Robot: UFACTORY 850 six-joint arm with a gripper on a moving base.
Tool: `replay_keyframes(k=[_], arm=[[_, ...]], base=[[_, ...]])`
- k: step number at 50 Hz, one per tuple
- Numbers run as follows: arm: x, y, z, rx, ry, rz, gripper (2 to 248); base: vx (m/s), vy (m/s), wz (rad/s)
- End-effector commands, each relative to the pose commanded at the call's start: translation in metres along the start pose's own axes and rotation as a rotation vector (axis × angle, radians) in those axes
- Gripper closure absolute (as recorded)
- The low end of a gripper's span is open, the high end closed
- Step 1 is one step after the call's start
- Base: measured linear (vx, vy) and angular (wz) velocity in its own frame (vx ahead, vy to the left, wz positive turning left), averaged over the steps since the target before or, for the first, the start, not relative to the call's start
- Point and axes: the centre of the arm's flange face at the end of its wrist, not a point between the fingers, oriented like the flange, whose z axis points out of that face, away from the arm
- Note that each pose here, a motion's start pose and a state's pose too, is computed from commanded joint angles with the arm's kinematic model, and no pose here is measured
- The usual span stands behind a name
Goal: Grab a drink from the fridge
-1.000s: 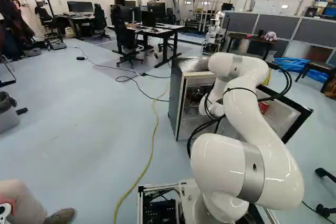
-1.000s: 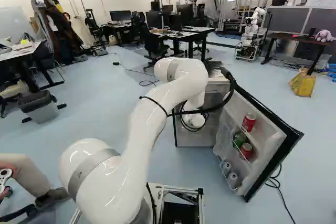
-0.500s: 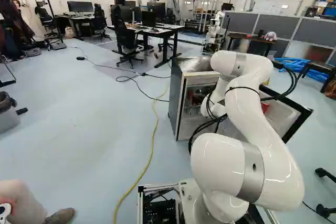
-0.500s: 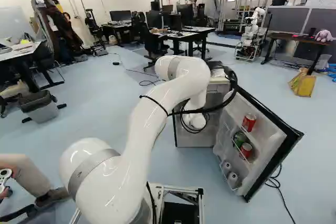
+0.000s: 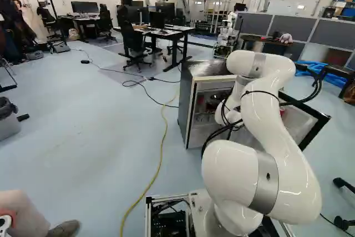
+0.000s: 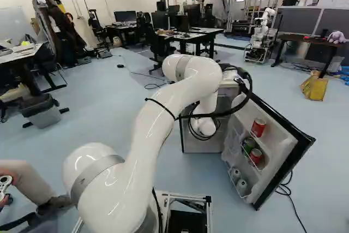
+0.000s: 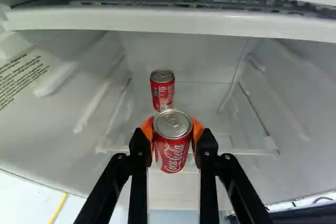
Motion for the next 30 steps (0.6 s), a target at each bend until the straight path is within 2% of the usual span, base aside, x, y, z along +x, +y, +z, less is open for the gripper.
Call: replay_keyframes(k=[30], arm=[[0.028, 0.011, -0.048, -0.04, -0.002, 0.019, 157]], base=[[0.0, 0.0, 0.0]])
